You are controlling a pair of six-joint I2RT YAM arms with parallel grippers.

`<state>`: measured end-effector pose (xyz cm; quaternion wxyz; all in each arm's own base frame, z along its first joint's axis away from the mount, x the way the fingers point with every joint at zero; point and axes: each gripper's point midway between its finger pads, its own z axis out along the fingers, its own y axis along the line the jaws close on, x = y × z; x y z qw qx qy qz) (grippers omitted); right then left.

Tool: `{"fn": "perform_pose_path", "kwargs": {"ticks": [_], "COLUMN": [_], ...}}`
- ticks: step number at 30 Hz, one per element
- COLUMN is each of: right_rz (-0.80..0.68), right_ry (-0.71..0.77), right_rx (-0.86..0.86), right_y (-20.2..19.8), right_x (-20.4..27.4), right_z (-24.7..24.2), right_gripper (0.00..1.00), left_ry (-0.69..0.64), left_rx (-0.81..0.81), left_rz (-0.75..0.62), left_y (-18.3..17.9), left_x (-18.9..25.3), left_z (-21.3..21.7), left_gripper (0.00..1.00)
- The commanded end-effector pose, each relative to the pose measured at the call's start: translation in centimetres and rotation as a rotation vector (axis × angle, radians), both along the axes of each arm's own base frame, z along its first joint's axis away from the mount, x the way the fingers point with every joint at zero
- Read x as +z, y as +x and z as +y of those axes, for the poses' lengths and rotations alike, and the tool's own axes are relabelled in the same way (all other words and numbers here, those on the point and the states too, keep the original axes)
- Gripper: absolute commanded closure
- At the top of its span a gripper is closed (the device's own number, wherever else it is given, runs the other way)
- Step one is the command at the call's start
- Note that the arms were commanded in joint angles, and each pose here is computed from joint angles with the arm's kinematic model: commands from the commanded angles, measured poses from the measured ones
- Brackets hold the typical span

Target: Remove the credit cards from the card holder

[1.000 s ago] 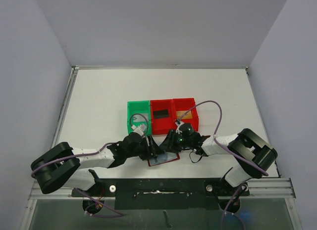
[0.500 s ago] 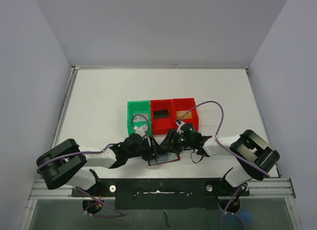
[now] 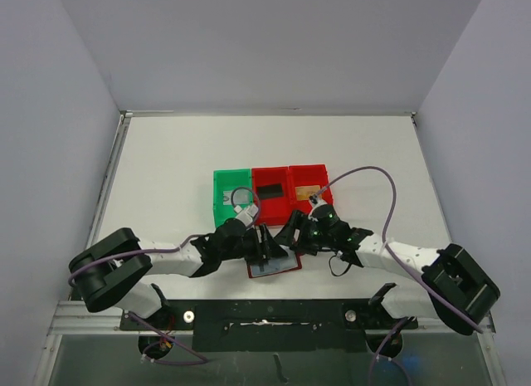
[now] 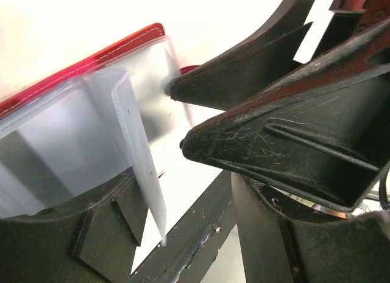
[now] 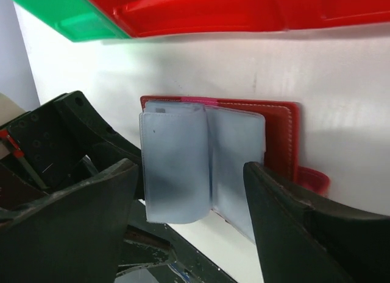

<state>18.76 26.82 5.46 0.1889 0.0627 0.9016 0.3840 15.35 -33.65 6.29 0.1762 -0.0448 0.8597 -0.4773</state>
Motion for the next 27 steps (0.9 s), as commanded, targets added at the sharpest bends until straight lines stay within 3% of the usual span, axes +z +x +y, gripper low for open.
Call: {"fn": "perform_pose_path", "kwargs": {"ticks": [1, 3, 5, 11, 15, 27], "right_rz": [-0.061, -0.082, -0.106, -0.193, -0.229, -0.350], "right_ry": [-0.073, -0.110, -0.133, -0.157, -0.099, 0.093], "right_rx": [-0.090, -0.150, -0.197, -0.327, -0.392, -0.210], "right_y": [1.2, 1.5, 1.7, 2.8, 3.0, 2.0], "right_x": [1.7, 2.1, 2.8, 5.2, 6.4, 9.6], "right_z": [-1.9, -3.3, -4.5, -7.4, -8.1, -4.7], "right_gripper": [0.24, 0.09, 0.01, 0.02, 0.02, 0.02], "left_ry": [-0.070, -0.057, -0.041, -0.029, -0.031, 0.179], "left_rx": [-0.047, -0.061, -0.061, -0.085, -0.082, 0.141], "left_rz": [-0.084, -0.064, -0.036, 0.066, 0.043, -0.154], "left_y": [1.4, 1.3, 1.3, 0.3, 0.3, 3.2], "left_x": [2.9, 2.2, 1.3, -1.6, -0.7, 3.8], "left_z": [-3.0, -3.5, -3.9, -4.6, -4.6, 1.9], "left_gripper": [0.47, 0.47, 0.47, 0.50, 0.50, 0.50]}}
